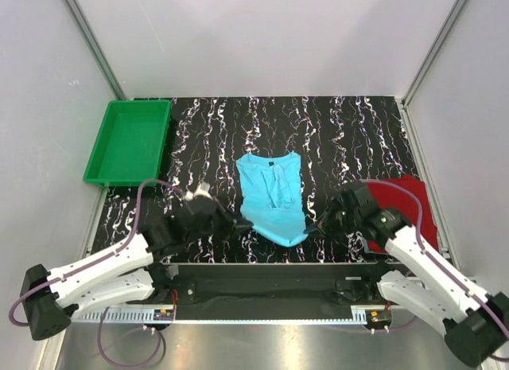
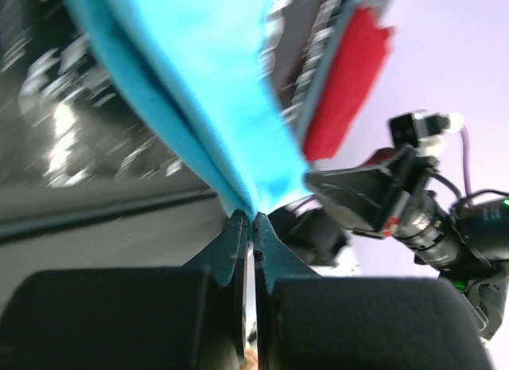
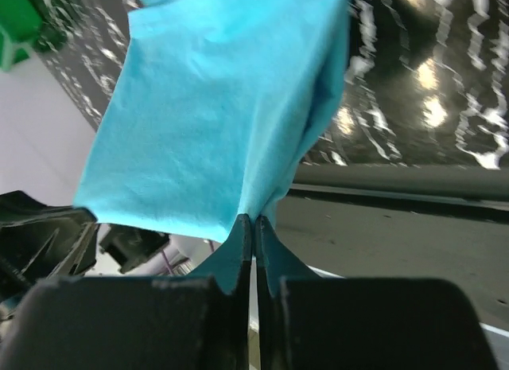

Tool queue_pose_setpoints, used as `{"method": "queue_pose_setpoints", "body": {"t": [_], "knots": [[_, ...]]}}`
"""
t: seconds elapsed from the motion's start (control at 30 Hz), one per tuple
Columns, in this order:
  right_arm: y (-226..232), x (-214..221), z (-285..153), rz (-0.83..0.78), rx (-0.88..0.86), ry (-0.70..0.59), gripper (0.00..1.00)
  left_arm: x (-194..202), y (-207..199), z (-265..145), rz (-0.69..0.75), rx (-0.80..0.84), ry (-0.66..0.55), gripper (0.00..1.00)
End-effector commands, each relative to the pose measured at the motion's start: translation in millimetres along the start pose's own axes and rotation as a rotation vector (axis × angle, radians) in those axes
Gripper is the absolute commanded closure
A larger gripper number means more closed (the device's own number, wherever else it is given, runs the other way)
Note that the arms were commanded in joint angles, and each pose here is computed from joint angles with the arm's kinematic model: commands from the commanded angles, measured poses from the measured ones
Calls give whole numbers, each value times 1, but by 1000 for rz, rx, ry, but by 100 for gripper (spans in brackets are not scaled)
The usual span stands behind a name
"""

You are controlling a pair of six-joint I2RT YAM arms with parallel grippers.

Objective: Fold and stack the t-shirts
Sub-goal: Fold the tshirt

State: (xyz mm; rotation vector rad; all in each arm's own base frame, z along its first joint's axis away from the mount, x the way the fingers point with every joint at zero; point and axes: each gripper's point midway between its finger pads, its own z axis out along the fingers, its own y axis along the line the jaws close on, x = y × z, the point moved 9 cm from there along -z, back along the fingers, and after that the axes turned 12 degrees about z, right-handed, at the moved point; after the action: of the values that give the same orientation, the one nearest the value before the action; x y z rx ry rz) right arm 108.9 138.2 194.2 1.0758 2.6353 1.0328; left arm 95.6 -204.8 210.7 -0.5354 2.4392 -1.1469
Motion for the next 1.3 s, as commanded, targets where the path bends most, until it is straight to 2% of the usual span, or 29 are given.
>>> {"method": "queue_pose_setpoints", "body": {"t": [0.0, 0.1, 0.27, 0.53, 0.9, 1.27], "knots": [[36, -7, -8, -72, -54, -52, 100, -28, -37, -7, 114, 60, -103, 100], [59, -16, -9, -128, -58, -56, 100, -50, -45, -2, 118, 56, -138, 100], [86, -45, -6, -112, -71, -42, 100, -91, -57, 7, 75, 104, -187, 100], [117, -98, 5, -93, -107, 21, 100, -137, -70, 27, 86, 98, -188, 100], [147, -151, 20, -48, -145, 82, 100, -199, -69, 64, 15, 114, -176, 100], [157, -202, 53, -6, -137, 126, 100, -243, -71, 107, -7, 120, -140, 100]]}}
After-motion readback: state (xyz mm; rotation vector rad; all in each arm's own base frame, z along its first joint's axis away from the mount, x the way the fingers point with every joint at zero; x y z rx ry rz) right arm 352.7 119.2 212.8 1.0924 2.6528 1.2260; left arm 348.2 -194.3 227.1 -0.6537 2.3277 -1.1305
